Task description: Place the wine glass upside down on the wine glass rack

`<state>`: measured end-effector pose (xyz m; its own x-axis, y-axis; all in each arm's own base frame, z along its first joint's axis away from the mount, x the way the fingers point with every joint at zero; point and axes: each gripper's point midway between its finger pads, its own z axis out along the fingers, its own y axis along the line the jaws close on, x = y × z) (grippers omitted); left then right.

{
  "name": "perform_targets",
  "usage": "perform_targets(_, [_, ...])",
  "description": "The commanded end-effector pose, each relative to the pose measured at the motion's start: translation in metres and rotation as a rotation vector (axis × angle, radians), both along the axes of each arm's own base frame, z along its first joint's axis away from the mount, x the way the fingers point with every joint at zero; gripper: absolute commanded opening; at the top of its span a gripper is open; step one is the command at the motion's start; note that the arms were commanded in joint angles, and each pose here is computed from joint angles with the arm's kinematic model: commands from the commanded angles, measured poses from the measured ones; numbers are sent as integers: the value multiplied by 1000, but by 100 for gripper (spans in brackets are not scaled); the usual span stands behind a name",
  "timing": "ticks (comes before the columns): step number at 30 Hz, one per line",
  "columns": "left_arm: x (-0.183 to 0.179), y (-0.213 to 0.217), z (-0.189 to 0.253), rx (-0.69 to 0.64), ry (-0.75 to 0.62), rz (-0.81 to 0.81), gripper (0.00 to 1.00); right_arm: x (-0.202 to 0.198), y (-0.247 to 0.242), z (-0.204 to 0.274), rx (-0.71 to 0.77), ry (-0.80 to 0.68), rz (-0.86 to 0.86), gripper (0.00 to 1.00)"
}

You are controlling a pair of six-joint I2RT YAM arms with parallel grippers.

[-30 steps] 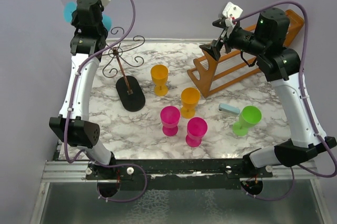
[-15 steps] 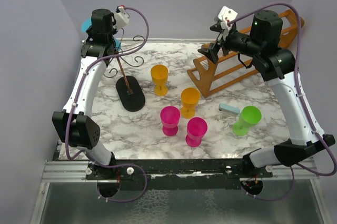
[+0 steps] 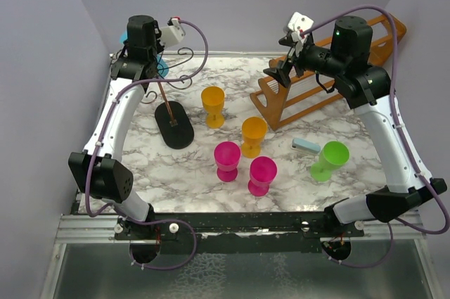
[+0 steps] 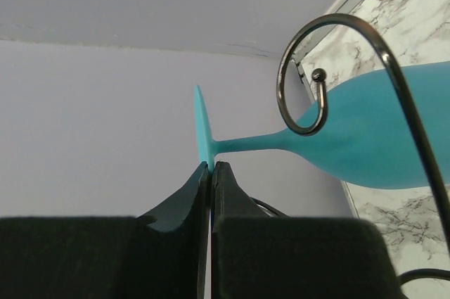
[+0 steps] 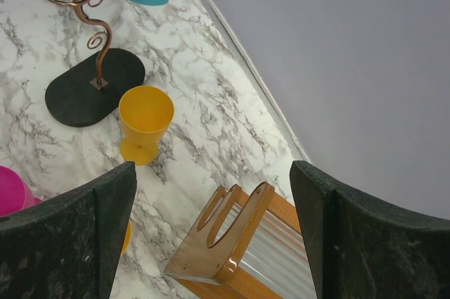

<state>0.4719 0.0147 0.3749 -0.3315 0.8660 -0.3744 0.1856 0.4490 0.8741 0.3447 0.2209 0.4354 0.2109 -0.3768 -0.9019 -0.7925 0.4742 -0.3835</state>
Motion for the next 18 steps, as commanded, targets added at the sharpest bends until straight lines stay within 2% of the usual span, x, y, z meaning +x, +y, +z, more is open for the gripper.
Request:
perform_targets(1, [-12,-15,16,9,-6,-83,0,-8,-3,8,11,-28,18,89])
perform_targets(18, [-27,-46,19,-48,54,-213,0,-12,-8,7,24,-24,26,91])
